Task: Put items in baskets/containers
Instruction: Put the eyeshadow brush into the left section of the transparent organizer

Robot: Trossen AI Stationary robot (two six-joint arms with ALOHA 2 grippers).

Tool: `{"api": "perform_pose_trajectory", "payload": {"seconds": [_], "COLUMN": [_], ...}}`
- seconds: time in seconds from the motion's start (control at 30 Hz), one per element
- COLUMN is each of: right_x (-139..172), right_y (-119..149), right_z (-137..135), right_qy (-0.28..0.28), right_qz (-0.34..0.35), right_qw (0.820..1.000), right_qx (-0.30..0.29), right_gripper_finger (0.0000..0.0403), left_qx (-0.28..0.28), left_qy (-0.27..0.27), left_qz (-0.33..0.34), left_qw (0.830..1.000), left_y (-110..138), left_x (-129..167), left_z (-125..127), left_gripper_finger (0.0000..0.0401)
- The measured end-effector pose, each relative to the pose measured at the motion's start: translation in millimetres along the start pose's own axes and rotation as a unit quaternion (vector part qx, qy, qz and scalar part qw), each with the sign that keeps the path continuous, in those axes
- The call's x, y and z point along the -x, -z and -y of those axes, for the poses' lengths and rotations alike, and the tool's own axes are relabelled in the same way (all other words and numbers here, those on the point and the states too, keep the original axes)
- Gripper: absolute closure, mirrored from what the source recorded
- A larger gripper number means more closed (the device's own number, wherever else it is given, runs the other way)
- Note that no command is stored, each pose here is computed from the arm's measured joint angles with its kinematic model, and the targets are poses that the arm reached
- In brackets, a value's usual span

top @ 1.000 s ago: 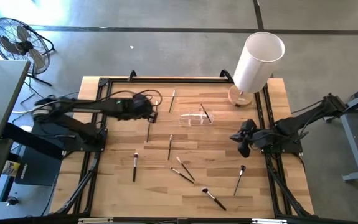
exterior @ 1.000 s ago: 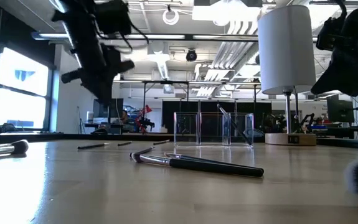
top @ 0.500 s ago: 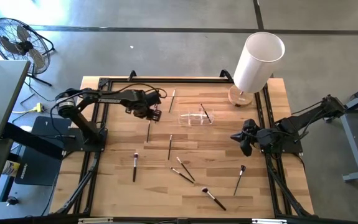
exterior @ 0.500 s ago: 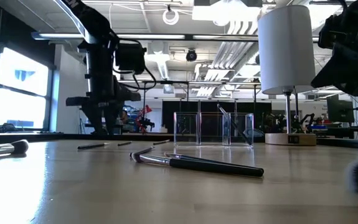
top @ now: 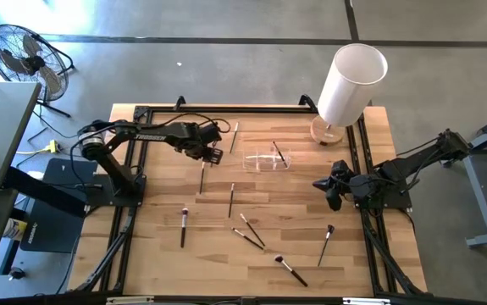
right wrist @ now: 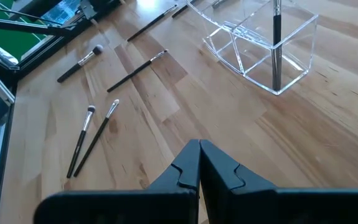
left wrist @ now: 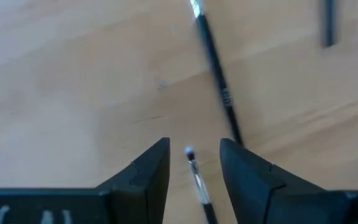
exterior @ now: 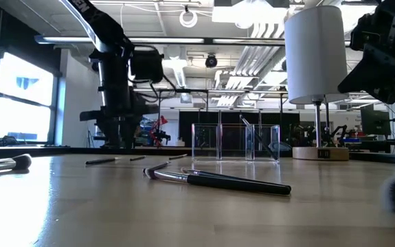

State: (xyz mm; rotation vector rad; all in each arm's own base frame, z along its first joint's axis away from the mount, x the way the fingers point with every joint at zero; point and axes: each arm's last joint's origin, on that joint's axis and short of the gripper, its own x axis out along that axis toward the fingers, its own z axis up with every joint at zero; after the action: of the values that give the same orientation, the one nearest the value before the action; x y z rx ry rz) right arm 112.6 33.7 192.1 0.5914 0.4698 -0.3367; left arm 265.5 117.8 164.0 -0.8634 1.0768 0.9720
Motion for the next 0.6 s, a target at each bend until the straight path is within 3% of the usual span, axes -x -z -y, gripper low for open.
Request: {"api": "perform_pose_trajectory", "payload": {"seconds": [0.47,0.6], "right_x": [0,0], "right_y": [0,0], "right_z": [0,0], "right_qy": [0.000,0.002], "right_qz": [0.000,-0.001], "right_qw": [1.000,1.000], "right_qx": [0.004,0.005], "right_gripper_finger": [0.0401,0.0401], "left_qx": [-0.003,0.024], "left_qy": [-0.024,-0.021], "left_qz": [-0.038,-0.046], "left_qw": [0.999,0.998], "left_y": [3,4], "left_x": [-24,-25], "left_z": [2,2], "left_gripper_finger": [0.0265,0.0301]}}
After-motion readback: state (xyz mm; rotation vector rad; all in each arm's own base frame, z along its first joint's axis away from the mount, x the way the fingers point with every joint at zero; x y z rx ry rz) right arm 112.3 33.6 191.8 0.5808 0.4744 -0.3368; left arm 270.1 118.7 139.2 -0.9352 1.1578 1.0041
